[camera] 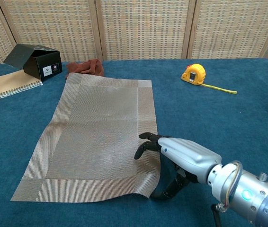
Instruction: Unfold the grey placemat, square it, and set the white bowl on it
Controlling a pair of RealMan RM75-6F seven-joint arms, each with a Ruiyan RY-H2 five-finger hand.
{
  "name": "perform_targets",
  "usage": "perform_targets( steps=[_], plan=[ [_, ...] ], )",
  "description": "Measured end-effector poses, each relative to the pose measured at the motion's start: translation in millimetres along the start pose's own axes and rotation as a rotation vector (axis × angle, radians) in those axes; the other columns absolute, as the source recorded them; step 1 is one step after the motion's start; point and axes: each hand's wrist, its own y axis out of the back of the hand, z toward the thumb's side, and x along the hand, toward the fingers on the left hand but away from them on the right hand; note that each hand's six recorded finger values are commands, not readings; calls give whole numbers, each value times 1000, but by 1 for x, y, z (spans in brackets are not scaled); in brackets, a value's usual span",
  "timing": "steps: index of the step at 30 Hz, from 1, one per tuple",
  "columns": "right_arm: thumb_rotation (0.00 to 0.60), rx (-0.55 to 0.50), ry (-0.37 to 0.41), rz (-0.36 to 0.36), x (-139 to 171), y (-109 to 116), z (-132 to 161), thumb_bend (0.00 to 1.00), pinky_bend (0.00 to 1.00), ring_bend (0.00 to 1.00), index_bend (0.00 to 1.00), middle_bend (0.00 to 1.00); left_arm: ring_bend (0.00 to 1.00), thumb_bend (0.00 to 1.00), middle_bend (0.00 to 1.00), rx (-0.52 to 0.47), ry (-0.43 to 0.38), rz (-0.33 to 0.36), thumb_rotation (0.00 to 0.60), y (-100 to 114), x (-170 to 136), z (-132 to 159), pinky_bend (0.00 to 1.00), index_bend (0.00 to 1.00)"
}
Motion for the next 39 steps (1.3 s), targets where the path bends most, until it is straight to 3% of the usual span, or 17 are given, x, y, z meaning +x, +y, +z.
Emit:
perform_targets(
  steps=[12,22,28,39],
  plan=[
    [600,-69,16,-103,1,8,4,358,0,0,612,110,0,322,0,0,2,-3,600,-1,0,0,0,186],
    [600,-93,12,-118,2,9,2,358,0,0,633,123,0,322,0,3,4,-8,600,-1,0,0,0,199],
    [600,-98,6,-119,3,7,0,481,0,0,660,123,0,322,0,5,7,-8,600,-2,1,-1,0,204],
    [600,-118,-14,-116,4,7,-6,543,0,0,700,115,0,322,0,7,6,-9,600,-3,1,-1,0,204]
  ],
)
